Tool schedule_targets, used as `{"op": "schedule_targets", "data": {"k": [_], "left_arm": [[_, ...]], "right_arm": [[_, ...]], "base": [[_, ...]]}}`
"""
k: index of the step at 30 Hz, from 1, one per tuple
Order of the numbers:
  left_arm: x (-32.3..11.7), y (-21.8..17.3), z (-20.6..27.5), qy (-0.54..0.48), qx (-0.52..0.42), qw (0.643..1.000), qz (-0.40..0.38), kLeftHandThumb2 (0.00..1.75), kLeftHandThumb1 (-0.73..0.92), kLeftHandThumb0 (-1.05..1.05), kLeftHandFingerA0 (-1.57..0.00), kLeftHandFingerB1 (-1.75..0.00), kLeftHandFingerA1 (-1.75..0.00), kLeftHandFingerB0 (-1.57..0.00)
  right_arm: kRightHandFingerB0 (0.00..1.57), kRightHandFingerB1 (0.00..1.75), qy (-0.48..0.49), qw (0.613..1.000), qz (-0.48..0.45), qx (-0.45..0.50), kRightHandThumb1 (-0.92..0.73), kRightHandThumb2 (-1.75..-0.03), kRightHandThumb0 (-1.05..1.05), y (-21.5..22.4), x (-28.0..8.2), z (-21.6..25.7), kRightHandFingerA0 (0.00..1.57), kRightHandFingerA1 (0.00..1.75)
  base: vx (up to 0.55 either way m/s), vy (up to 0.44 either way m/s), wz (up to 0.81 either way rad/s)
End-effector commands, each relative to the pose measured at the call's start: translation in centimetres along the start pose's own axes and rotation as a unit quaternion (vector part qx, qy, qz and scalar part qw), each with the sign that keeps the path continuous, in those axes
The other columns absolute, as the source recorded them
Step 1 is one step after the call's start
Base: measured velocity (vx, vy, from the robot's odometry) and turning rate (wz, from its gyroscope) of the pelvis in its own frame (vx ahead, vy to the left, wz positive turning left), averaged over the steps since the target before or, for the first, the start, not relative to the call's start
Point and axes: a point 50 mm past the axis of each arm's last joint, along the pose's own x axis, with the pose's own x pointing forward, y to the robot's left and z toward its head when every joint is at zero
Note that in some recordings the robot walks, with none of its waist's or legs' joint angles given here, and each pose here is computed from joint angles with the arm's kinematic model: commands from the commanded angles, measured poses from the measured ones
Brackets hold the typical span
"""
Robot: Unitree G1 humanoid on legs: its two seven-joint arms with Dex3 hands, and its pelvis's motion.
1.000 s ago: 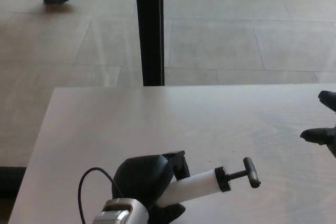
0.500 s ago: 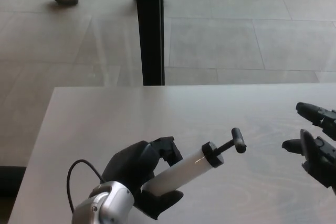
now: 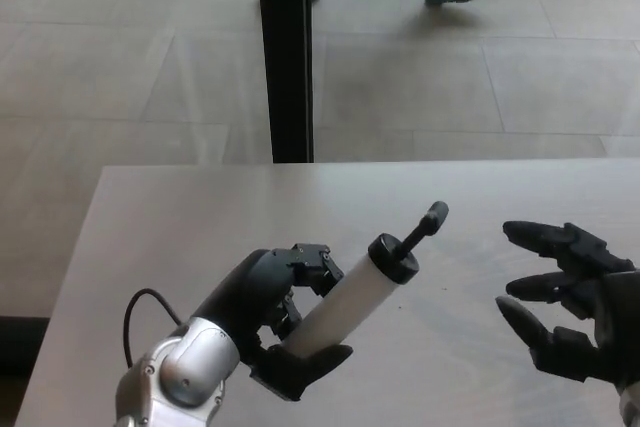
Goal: The robot uses its left hand to lift the air pump kept on the middle of the desk and use the right hand to pull out the handle
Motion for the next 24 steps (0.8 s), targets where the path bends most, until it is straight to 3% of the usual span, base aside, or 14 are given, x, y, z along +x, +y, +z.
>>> {"op": "schedule_targets", "data": {"k": [1,2,3,4,9,10,12,13,14,17,18,19,21,24], "left_arm": [[-0.2,0.6,0.4,-0.002,0.075,0.997,-0.032,1.32,0.66,-0.05,-1.13,-1.22,-1.23,-1.13],[-0.2,0.6,0.4,0.008,0.083,0.996,-0.035,1.32,0.66,-0.05,-1.13,-1.22,-1.23,-1.13],[-0.3,0.7,0.4,0.015,0.102,0.994,-0.049,1.57,0.39,-0.05,-0.94,-1.54,-1.75,-0.85],[-0.4,0.7,0.4,0.016,0.124,0.990,-0.060,1.51,0.36,-0.06,-0.91,-1.66,-1.75,-0.79],[-0.6,0.2,0.0,0.059,0.208,0.967,-0.134,1.44,0.36,-0.11,-0.84,-1.57,-1.75,-0.77],[-0.6,0.1,0.0,0.062,0.225,0.962,-0.141,1.48,0.33,-0.13,-0.81,-1.46,-1.75,-0.79],[-0.7,-0.1,-0.1,0.068,0.250,0.954,-0.151,1.48,0.33,-0.13,-0.81,-1.46,-1.75,-0.79],[-0.8,-0.3,-0.1,0.068,0.281,0.945,-0.151,1.42,0.36,-0.13,-0.79,-1.26,-1.70,-0.79],[-0.8,-0.5,-0.1,0.072,0.298,0.939,-0.154,1.33,0.44,-0.09,-0.77,-1.16,-1.69,-0.80],[-1.0,-0.5,0.0,0.071,0.322,0.931,-0.157,1.29,0.47,-0.09,-0.81,-1.24,-1.69,-0.79],[-0.9,-0.2,0.0,0.076,0.307,0.935,-0.160,1.38,0.42,-0.09,-0.78,-1.39,-1.74,-0.77],[-0.9,0.0,0.1,0.084,0.300,0.937,-0.159,1.38,0.39,-0.07,-0.78,-1.33,-1.73,-0.78],[-0.7,0.6,0.6,0.076,0.279,0.944,-0.159,1.41,0.38,-0.07,-0.80,-1.50,-1.75,-0.80],[-0.7,1.2,1.0,0.069,0.244,0.954,-0.158,1.46,0.34,-0.11,-0.82,-1.59,-1.75,-0.80]], "right_arm": [[0.58,0.44,-0.091,0.993,-0.004,-0.076,-0.53,-0.56,-0.50,-0.2,0.9,2.4,0.52,1.07],[0.58,0.44,-0.093,0.993,-0.004,-0.078,-0.53,-0.56,-0.50,-0.2,0.9,2.4,0.52,1.07],[0.58,0.45,-0.100,0.991,-0.006,-0.083,-0.54,-0.56,-0.51,-0.2,1.1,2.8,0.52,1.07],[0.59,0.46,-0.105,0.991,-0.006,-0.082,-0.53,-0.56,-0.50,-0.2,1.2,3.0,0.51,1.07],[0.60,0.45,-0.132,0.986,-0.008,-0.097,-0.53,-0.56,-0.50,-0.8,1.9,3.8,0.55,0.97],[0.60,0.46,-0.133,0.986,-0.007,-0.097,-0.53,-0.56,-0.51,-0.8,2.0,3.8,0.55,0.98],[0.60,0.46,-0.135,0.986,-0.005,-0.097,-0.53,-0.56,-0.51,-0.8,2.2,4.0,0.55,0.98],[0.61,0.46,-0.137,0.986,-0.005,-0.098,-0.53,-0.56,-0.51,-0.9,2.2,4.0,0.56,0.97],[0.63,0.46,-0.138,0.986,-0.004,-0.098,-0.54,-0.57,-0.52,-0.9,2.3,4.2,0.57,0.97],[0.63,0.46,-0.140,0.986,-0.001,-0.095,-0.54,-0.56,-0.51,-0.9,2.3,4.3,0.57,0.95],[0.64,0.45,-0.138,0.986,0.001,-0.096,-0.53,-0.56,-0.50,-0.9,2.1,4.2,0.58,0.95],[0.64,0.45,-0.137,0.986,0.003,-0.096,-0.53,-0.56,-0.50,-0.8,2.0,4.1,0.58,0.95],[0.63,0.45,-0.137,0.985,0.018,-0.100,-0.53,-0.56,-0.49,-0.4,1.8,3.8,0.57,0.96],[0.62,0.43,-0.116,0.987,0.047,-0.099,-0.51,-0.55,-0.39,0.4,1.0,3.1,0.55,0.94]], "base": [[0.00,0.000,0.00],[0.00,0.000,0.00],[0.00,0.000,0.00],[0.00,0.000,0.00],[0.00,0.000,0.00],[0.00,0.000,0.00],[0.00,0.000,0.00],[0.00,0.000,0.00],[0.00,0.000,0.00],[0.00,0.000,0.00],[0.00,0.000,0.00],[0.00,0.000,0.00],[0.00,0.000,0.00],[0.00,0.000,0.00]]}}
